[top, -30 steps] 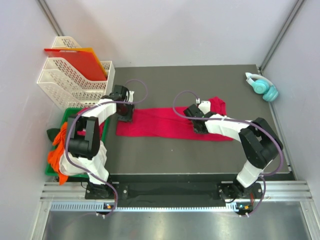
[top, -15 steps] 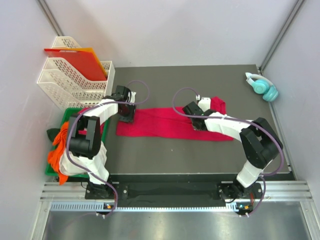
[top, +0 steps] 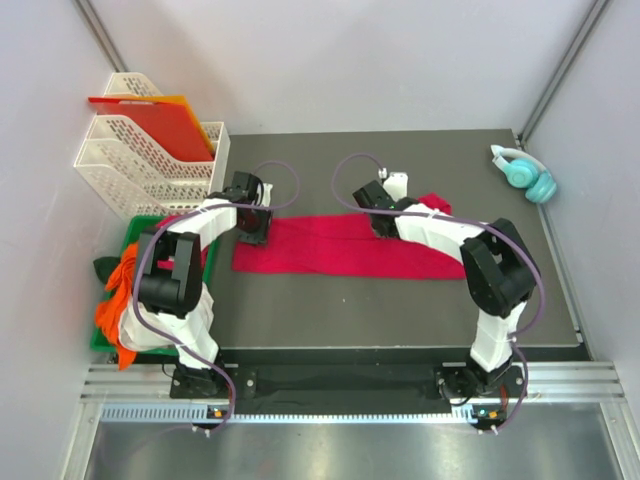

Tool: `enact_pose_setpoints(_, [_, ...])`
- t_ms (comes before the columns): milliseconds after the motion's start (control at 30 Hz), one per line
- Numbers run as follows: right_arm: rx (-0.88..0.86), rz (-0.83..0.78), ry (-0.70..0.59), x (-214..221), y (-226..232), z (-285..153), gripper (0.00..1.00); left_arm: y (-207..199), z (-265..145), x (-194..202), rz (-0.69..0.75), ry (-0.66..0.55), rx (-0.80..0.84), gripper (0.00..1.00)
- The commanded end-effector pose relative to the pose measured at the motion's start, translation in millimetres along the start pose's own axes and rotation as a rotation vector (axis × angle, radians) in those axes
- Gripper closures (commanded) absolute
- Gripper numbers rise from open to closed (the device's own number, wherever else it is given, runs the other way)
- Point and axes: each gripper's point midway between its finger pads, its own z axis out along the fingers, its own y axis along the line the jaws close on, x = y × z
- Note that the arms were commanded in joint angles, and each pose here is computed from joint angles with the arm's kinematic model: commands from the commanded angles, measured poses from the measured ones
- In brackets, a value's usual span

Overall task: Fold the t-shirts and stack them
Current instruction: Fold the tshirt

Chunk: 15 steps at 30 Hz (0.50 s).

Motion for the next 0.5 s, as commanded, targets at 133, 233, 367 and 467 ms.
enact_pose_setpoints(133, [0.009, 0.002, -0.018, -23, 14, 20, 0.90, 0, 6, 1, 0.010, -0.005, -0.007, 0.60])
enact_pose_setpoints(233, [0.031, 0.024, -0.048, -31, 9, 18, 0.71, 0, 6, 3, 0.010, -0.004, -0.004, 0.60])
enact_pose_setpoints(367, [0.007, 0.127, -0.153, -70, -15, -17, 0.49, -1, 0, -1, 0.017, -0.027, 0.000, 0.59])
enact_pose_setpoints(467, [0.005, 0.128, -0.165, -75, -26, -32, 0.48, -2, -3, -4, 0.018, -0.040, 0.006, 0.58])
